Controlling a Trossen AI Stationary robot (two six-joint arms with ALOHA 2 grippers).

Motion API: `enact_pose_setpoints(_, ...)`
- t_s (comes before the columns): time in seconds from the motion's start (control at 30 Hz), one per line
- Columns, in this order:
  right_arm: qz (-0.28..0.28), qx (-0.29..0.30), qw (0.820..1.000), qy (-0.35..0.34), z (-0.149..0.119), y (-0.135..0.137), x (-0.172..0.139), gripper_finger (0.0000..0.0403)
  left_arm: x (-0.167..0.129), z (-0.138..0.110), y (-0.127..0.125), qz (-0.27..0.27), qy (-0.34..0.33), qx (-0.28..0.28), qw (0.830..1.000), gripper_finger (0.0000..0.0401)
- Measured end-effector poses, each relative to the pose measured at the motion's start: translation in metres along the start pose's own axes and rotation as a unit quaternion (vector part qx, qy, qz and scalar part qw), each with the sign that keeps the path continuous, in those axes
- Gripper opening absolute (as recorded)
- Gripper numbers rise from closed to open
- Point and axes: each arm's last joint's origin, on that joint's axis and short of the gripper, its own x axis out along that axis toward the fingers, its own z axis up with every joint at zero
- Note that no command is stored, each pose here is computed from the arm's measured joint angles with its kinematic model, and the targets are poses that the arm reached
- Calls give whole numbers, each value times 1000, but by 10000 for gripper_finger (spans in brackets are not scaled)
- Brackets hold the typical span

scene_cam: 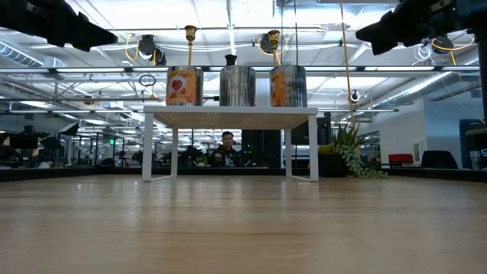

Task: Pick & Place candle stick holders
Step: Return to Home Position

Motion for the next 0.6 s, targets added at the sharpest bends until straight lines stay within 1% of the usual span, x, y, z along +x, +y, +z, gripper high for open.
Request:
enact_pose_setpoints(0.13,-24,1,1000,-14,-7,1,-9,2,-5,0,1,-9,-12,-4,1000,88)
enact_pose_setpoints(0.27,-25,15,999,-18,-20,4,-13,2,-10,-3,0,-31,-9,0,999,88)
enact_pose_setpoints(0.47,-34,11,998,-53,-42,8,-13,1,-11,-4,0,-31,-13,-13,999,88)
enact_pose_setpoints(0.6,-40,9,997,-67,-57,11,-13,1,-2,-16,-5,-33,-9,-21,999,88)
